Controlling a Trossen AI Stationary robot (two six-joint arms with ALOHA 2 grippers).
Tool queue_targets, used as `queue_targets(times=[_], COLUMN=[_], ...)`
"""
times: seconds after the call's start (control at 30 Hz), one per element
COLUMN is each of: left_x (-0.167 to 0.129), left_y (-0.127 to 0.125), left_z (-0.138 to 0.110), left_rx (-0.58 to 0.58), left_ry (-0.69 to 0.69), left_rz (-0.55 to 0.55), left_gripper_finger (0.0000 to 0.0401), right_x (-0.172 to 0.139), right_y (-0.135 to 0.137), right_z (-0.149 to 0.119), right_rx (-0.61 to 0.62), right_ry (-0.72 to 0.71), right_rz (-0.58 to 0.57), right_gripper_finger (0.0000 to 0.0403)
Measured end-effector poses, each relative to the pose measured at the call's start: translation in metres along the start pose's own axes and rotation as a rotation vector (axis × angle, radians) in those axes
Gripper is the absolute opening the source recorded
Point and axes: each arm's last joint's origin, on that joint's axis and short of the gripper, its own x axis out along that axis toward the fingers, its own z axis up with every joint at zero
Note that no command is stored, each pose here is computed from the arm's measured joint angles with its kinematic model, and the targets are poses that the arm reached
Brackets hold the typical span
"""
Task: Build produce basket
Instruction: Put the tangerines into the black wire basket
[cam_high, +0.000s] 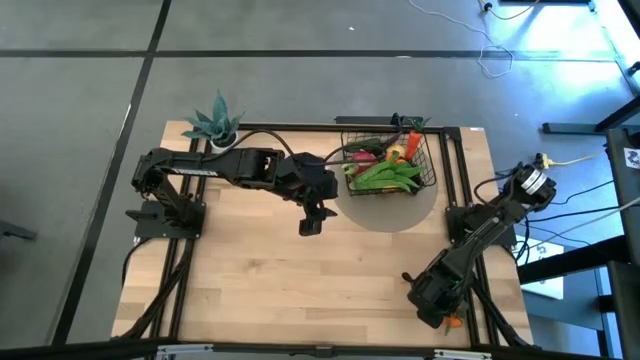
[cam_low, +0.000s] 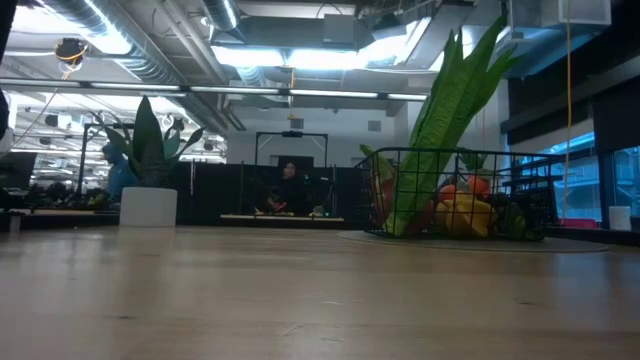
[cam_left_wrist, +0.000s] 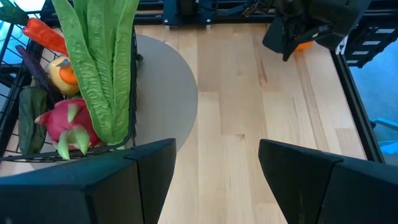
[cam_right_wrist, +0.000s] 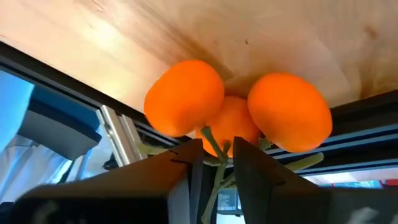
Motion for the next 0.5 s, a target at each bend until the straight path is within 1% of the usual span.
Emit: queue_targets(times=[0.37, 0.43, 0.5], left_x=[0.0002, 0.0002, 0.0002], left_y=[0.0, 0.0, 0.0], left_z=[0.0, 0.0, -0.0001], left_rx=[0.0, 0.0, 0.0], left_ry=[0.0, 0.0, 0.001], left_rz=[0.0, 0.0, 0.0], left_gripper_finger=[0.0218, 0.0218, 0.0218], right_x=[0.0056, 0.0062, 0.0068], right_y=[-0.0013, -0.0016, -0.0018], right_z=[-0.0011, -0.0017, -0.0026], right_rx=[-0.032, -0.034, -0.038], right_ry=[-0.018, -0.02, -0.021], right_rz=[-0.028, -0.032, -0.034], right_gripper_finger=[0.0074, 0.0059, 0.0033])
